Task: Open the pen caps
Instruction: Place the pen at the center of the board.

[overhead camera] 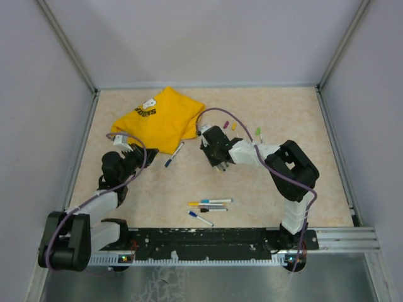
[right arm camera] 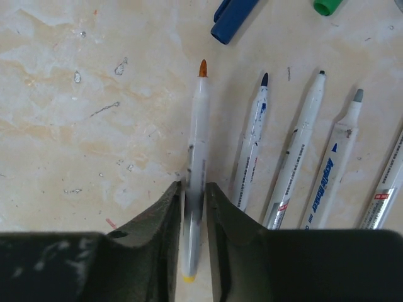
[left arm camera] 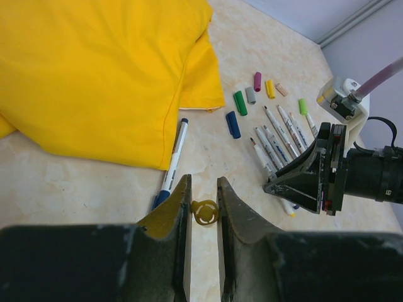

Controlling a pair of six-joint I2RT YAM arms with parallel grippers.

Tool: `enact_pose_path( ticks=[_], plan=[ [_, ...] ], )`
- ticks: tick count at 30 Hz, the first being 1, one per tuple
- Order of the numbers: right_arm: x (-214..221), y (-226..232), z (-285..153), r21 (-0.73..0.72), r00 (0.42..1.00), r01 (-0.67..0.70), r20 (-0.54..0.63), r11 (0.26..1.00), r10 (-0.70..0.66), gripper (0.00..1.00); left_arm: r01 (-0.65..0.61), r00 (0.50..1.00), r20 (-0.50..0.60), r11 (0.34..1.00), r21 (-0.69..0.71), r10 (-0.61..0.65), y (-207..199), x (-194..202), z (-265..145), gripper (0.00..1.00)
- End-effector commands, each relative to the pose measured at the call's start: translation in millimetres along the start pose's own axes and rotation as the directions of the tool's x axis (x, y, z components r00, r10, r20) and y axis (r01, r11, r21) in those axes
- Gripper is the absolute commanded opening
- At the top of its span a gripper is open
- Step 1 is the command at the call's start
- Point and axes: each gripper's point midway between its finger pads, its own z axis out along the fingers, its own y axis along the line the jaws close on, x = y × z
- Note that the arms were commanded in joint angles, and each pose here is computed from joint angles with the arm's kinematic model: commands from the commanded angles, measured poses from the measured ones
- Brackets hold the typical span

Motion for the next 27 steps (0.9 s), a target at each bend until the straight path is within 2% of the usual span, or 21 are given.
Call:
enact_pose_path(
  ticks=[1, 11, 21, 27],
  plan=[
    [-2, -7, 2, 0.047, 1.000, 0.019, -0.017, 0.999, -0.018, 0.26, -0.020, 1.000, 0.006, 1.000, 0.001, 0.020, 0, 2, -3, 0.00],
    [-10, -3, -6, 0.020, 0.999, 0.032, 0.004, 0.999, -0.032, 0.28, -0.012, 1.000, -0.006, 1.000, 0.023, 0.012, -5, 4, -3, 0.00],
    [-59, 2, -54, -0.020, 0.977, 0.083, 0.197, 0.996, -0.077, 0.28, 0.016, 0.997, -0.079, 0.995, 0.101, -0.008, -32, 26, 5, 0.00],
    [-79, 12, -85, -0.076, 0.947, 0.149, 0.298, 0.986, -0.120, 0.28, -0.030, 0.991, -0.131, 0.995, 0.093, 0.042, -56, 49, 19, 0.00]
  ],
)
